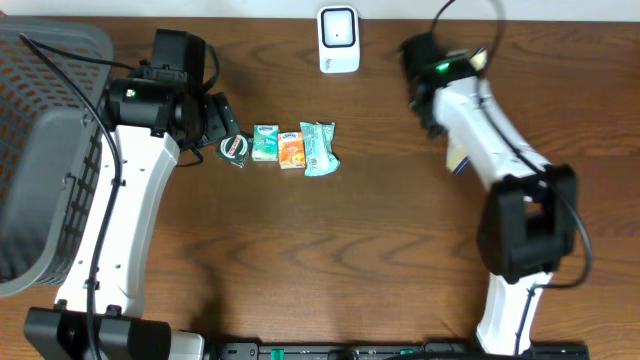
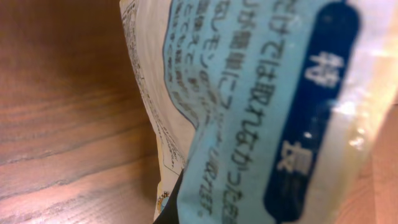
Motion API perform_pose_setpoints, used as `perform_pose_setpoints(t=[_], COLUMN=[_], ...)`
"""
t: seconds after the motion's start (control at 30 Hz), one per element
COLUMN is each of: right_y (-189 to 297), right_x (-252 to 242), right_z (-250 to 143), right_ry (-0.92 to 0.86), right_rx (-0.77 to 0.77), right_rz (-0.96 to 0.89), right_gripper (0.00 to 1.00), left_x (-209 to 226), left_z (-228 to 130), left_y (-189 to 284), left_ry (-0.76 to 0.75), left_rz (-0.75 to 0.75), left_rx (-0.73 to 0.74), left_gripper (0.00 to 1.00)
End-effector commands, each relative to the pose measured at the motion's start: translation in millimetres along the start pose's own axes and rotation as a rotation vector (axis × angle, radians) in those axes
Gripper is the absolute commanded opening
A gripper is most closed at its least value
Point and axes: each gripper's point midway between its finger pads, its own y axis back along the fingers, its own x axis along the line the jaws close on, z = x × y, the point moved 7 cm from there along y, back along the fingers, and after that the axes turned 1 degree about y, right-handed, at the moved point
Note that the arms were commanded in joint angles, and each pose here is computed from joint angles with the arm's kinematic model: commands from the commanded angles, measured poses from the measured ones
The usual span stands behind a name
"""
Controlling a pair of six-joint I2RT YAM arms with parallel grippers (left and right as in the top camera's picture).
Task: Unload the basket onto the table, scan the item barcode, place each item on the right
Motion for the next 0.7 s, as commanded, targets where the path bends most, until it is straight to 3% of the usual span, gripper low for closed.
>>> perform_pose_setpoints(t=[0.0, 0.1, 0.17, 0.2, 0.23, 0.33, 0.47, 0.67], right_y=[-5.9, -1.7, 9.0, 16.0, 27.8, 60.6, 97.2, 90.8], right_x=[22.5, 55.0, 73.5, 83.5, 94.5, 113.2, 108.6, 64.9], right_z=[-12.8, -26.2, -32.8, -35.8, -37.6, -32.3, -12.0, 17.7], right_ry=[0.030, 0.104, 0.135, 0.148, 0.162, 0.200, 0.277, 0.191], right_rx=[-0.029, -0.015, -0.012, -0.016, -0.029, -0.089, -0.159, -0.129], right_rz=[-0.115, -0.056, 0.015, 0.055, 0.103, 0.168, 0.186, 0.167], right_gripper=[0.01, 0.02, 0.15, 0.28, 0.47, 0.87, 0.99, 0.99], left_x=[0.8, 0.8, 0.8, 0.8, 0.8, 0.8, 0.8, 0.8], left_z=[1.9, 1.9, 1.9, 1.9, 1.9, 1.9, 1.9, 1.9], left_y=[0.9, 0.9, 0.9, 0.9, 0.9, 0.9, 0.9, 0.9], left_ry=[0.014, 0.014, 0.014, 0.014, 0.014, 0.014, 0.014, 0.014], left_rz=[0.008, 0.008, 0.008, 0.008, 0.008, 0.008, 0.008, 0.008], left_rx=[-0.006, -0.006, -0.006, -0.006, -0.006, -0.006, -0.006, -0.006], left_gripper=[0.98, 0.98, 0.98, 0.98, 0.98, 0.98, 0.98, 0.98])
